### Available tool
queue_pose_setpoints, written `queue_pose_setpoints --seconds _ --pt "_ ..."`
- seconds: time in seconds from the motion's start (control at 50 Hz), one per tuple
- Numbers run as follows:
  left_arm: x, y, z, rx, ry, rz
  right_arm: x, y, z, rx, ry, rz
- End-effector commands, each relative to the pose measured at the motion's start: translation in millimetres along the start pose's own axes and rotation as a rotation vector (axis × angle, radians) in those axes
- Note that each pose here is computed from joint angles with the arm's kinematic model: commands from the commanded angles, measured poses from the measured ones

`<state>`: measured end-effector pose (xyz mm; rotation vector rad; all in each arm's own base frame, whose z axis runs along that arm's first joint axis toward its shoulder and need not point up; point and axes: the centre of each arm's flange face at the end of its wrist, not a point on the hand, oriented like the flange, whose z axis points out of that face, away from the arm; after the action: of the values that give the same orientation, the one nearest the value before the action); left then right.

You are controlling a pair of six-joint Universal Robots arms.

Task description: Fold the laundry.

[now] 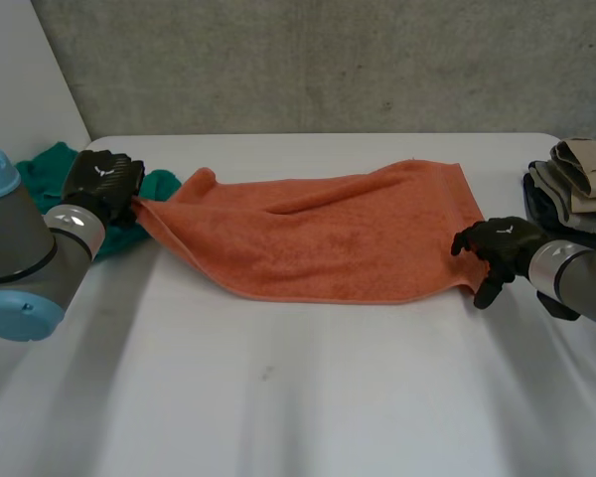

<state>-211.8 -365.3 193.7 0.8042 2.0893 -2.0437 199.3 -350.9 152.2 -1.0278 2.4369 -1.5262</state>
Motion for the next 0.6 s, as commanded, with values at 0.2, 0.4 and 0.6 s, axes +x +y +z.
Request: queue_pose_setpoints --seconds 0.2,0.4,0.6 --pt "-4 -8 -17 -0.08 0.008 -0.031 -4 7 38 0.103 0.133 -0.003" --pt "-5 -13 -77 -0.343 0.134 0.035 2 -14 -38 -0.016 0.15 -0.294" --pt "-13 -9 -134 -0.552 0.365 0.436 -8 11 -104 -0.318 -0.034 -0.629"
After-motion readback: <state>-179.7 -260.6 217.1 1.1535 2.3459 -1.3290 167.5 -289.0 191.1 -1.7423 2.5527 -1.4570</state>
